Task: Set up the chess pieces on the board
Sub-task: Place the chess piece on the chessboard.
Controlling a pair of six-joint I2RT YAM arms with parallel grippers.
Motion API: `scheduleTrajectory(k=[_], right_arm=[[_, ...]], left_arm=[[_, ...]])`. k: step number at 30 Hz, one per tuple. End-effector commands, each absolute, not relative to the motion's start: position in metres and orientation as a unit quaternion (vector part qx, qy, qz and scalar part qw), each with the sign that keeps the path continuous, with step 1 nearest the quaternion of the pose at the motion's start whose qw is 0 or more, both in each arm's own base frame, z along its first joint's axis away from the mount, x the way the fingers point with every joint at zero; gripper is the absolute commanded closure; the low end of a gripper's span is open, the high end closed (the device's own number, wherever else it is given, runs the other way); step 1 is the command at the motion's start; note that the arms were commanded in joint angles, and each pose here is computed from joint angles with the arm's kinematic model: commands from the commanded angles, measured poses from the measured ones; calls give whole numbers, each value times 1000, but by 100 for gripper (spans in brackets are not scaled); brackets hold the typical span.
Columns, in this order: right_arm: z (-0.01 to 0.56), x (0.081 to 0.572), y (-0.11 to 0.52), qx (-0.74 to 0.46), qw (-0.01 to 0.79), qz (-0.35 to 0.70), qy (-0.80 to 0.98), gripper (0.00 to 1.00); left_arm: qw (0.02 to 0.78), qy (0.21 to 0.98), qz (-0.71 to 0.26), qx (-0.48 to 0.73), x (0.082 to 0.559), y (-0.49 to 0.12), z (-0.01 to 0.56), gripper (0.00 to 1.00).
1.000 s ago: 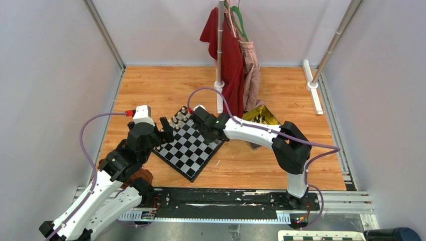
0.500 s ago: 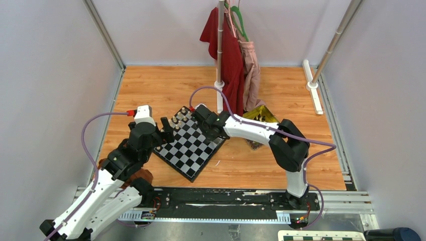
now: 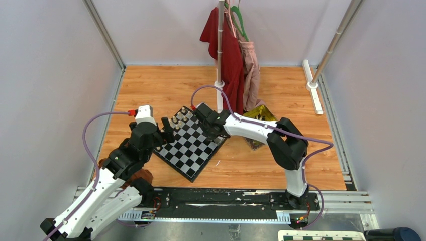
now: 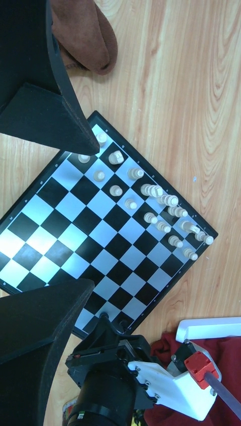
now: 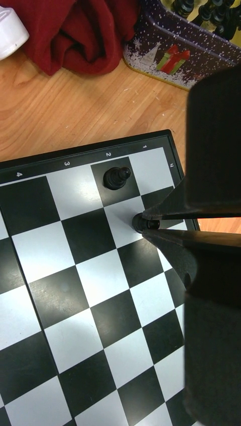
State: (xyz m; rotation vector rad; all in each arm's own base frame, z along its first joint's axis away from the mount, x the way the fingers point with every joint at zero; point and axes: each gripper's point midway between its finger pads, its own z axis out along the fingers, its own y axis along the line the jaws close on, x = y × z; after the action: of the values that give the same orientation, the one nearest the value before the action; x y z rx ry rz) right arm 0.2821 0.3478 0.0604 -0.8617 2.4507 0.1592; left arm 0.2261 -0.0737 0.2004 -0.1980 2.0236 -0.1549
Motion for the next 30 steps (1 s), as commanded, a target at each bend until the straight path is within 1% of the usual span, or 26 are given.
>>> scheduleTrajectory(k=[1, 28, 30], right_arm=[[59, 290, 350, -322, 264, 61, 907, 100], [51, 295, 349, -318, 256, 63, 911, 100], [50, 295, 348, -318, 255, 62, 911, 99]], left_arm=[[520, 848, -57, -86, 225, -72, 196, 0], [517, 850, -53, -83, 227, -73, 191, 0], [516, 851, -54, -84, 226, -73, 191, 0]])
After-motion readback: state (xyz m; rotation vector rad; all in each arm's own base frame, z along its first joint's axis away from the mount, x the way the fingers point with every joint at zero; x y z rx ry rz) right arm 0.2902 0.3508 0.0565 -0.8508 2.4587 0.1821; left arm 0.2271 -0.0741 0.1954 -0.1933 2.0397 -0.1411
